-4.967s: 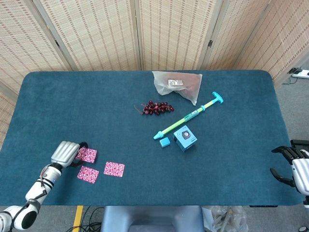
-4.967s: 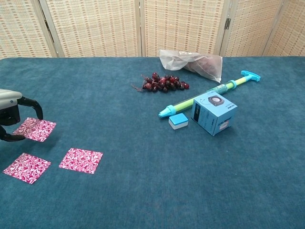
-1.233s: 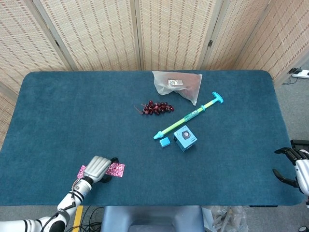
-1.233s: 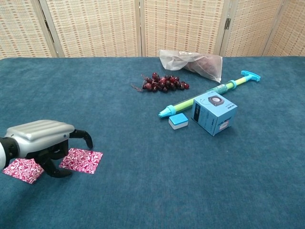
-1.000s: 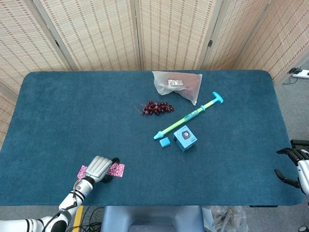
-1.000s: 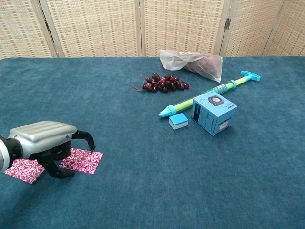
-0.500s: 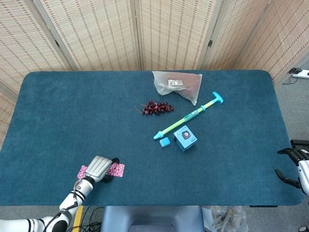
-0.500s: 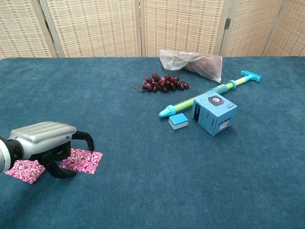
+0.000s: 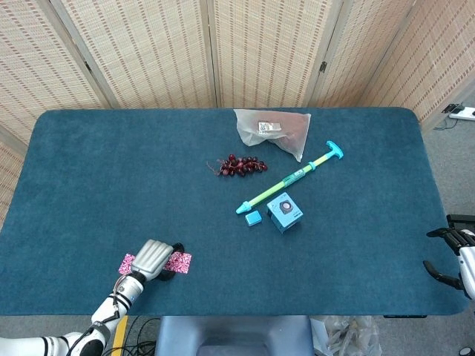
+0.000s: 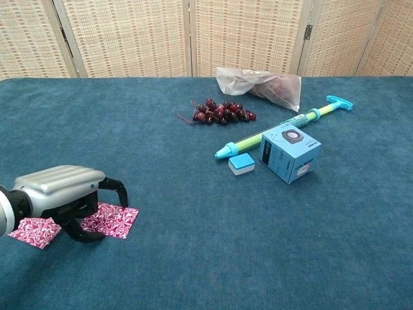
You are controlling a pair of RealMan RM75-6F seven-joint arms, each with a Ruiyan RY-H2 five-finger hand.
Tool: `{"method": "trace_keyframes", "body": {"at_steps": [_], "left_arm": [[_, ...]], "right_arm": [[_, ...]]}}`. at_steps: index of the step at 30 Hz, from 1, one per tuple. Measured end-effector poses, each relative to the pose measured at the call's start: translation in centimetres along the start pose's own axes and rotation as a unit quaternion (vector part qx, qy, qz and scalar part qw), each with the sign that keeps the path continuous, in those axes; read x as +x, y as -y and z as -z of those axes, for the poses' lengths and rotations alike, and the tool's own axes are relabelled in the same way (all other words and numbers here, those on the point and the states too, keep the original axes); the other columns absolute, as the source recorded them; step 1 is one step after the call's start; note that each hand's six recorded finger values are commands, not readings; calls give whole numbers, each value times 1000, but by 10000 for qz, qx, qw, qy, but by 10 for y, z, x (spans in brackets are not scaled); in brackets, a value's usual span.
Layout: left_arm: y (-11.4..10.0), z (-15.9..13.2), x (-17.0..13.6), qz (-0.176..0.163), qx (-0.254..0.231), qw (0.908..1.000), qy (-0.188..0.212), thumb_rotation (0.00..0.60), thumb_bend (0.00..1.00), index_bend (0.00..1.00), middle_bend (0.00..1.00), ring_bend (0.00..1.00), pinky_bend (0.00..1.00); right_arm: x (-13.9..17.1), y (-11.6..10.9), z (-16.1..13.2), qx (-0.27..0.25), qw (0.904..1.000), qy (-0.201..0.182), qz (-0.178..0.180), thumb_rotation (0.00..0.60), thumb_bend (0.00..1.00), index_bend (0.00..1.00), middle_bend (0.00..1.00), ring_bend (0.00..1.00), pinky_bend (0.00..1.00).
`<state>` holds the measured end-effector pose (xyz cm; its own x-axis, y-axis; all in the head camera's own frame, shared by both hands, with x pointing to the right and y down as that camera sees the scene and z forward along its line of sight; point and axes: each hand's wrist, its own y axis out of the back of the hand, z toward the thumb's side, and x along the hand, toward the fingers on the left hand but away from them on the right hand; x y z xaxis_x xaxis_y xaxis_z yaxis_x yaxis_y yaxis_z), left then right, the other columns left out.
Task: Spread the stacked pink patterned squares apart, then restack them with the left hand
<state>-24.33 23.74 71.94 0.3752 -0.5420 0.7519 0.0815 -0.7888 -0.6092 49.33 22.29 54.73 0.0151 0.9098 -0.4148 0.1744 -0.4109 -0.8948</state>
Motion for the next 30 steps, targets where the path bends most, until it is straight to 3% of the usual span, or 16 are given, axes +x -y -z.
{"method": "trace_keyframes", "body": {"at_steps": [11,22,30], "left_arm": [[-7,1,-5,-32,97,9999,87,600,343,469,1000,980,1000],[-31,32,-34,-146,614,9978,201,600,343,465,1000,980,1000],[-21,48,-60,25,802,9966,190,600,344,448,1000,979,1000]], "right_arm": [[-1,-1,-1,11,10000,-8,13,600,284,328,353,300,319],[-3,-1,-3,34,10000,-27,-3,600,283,328,353,300,319],[-6,1,-9,40,9999,-98,-38,600,283,328,353,305,319]]}}
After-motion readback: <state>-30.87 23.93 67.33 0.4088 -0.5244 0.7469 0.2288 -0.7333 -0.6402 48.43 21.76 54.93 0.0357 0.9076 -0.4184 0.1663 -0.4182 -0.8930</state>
